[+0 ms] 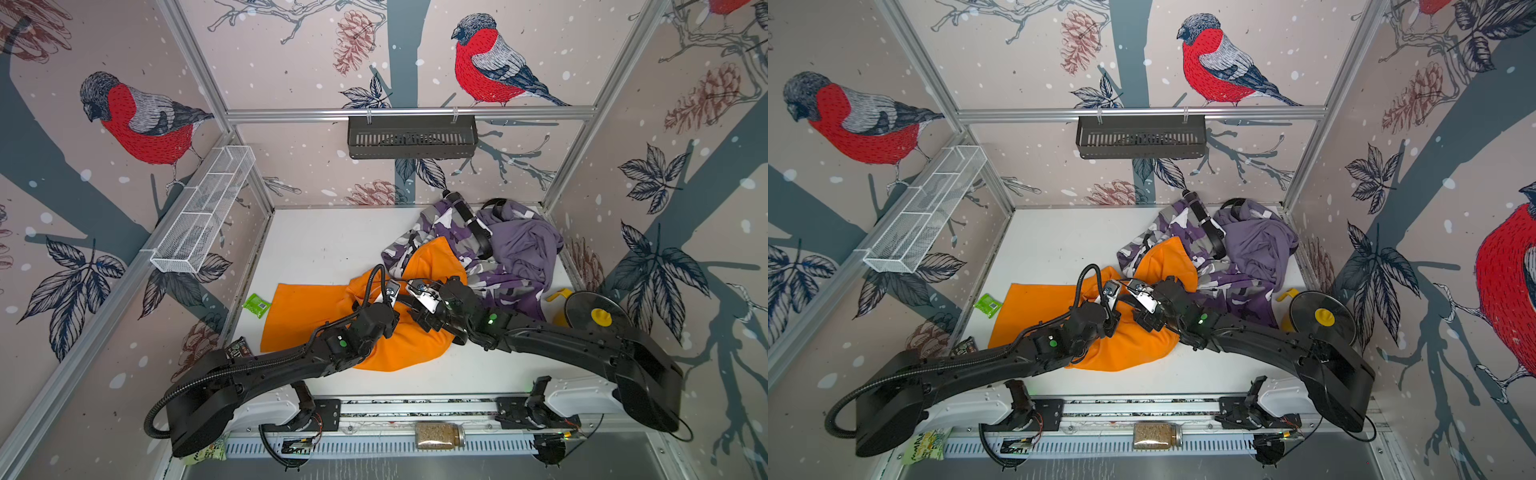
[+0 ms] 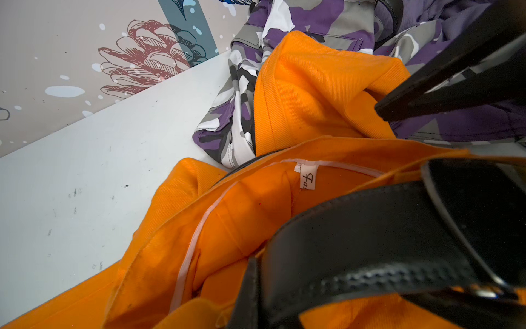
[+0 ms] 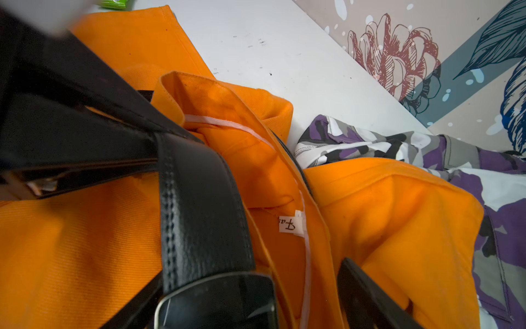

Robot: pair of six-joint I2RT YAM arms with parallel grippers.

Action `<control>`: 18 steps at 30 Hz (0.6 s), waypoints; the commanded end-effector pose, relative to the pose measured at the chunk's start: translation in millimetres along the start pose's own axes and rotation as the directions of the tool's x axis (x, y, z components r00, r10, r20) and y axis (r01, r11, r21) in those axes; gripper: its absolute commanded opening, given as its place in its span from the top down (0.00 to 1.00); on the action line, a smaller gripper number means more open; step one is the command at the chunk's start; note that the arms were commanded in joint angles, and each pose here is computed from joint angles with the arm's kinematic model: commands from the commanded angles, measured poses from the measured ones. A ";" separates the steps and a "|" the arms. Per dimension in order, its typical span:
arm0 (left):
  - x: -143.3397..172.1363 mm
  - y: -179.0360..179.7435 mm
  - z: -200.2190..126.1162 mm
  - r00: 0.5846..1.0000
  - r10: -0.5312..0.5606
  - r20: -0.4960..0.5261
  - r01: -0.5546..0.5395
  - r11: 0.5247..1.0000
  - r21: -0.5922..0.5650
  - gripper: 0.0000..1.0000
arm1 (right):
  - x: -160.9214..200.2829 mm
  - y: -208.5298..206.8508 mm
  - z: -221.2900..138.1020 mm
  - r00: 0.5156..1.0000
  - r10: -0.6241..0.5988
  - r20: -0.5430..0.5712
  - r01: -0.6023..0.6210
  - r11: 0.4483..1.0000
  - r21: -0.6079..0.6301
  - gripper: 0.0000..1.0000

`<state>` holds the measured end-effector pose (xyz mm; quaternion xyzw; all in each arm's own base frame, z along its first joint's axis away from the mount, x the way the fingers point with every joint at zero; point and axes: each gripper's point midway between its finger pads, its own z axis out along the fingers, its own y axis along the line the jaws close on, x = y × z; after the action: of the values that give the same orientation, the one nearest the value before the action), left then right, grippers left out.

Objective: Remove the belt from the trousers

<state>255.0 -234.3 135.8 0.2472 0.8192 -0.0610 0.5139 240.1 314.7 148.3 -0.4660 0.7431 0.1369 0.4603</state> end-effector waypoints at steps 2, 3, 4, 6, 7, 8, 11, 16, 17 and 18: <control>1.3 2.6 1.6 1.000 -0.027 -0.010 0.027 1.000 -0.014 1.00 | -2.8 -6.1 -0.8 1.000 -0.016 0.008 0.016 0.999 0.028 0.16; 2.3 2.6 2.1 1.000 -0.026 -0.014 0.026 1.000 -0.015 1.00 | -4.1 -7.1 -0.7 1.000 -0.019 0.011 0.018 0.999 0.030 0.18; 2.0 2.9 2.1 1.000 -0.027 -0.013 0.026 1.000 -0.016 1.00 | -5.0 -7.3 -0.6 1.000 -0.021 0.013 0.020 0.999 0.028 0.20; 4.3 3.9 3.2 0.999 -0.025 -0.020 0.025 0.999 -0.021 1.00 | -6.7 -7.2 -0.4 1.000 -0.024 0.015 0.023 0.999 0.024 0.25; 4.2 4.1 3.5 0.999 -0.027 -0.021 0.026 0.999 -0.021 1.00 | -7.1 -6.6 -0.1 1.000 -0.023 0.016 0.023 1.000 0.018 0.27; 5.1 4.7 4.0 0.999 -0.027 -0.023 0.026 0.999 -0.025 1.00 | -7.0 -5.4 0.3 1.000 -0.023 0.017 0.023 1.000 0.011 0.30; 9.1 7.9 5.9 0.999 -0.032 -0.033 0.031 0.999 -0.041 1.00 | -7.0 -3.5 -0.8 1.000 -0.012 0.021 0.012 1.000 -0.011 0.41; 13.6 16.2 6.5 0.998 -0.041 -0.038 0.038 0.996 -0.075 1.00 | -5.3 -2.6 -7.7 0.999 0.023 0.034 -0.021 0.998 -0.053 0.59; 13.9 17.6 6.8 0.998 -0.042 -0.038 0.039 0.996 -0.082 1.00 | -5.5 -2.8 -9.7 0.999 0.031 0.038 -0.028 0.998 -0.062 0.61; 14.1 18.1 7.3 0.998 -0.042 -0.039 0.038 0.996 -0.084 1.00 | -5.5 -2.8 -11.6 0.998 0.037 0.042 -0.034 0.997 -0.074 0.63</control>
<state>260.7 -231.5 129.8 0.2356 0.8248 -0.0590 0.5106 237.6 313.1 157.3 -0.4761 0.7299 0.1696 0.4603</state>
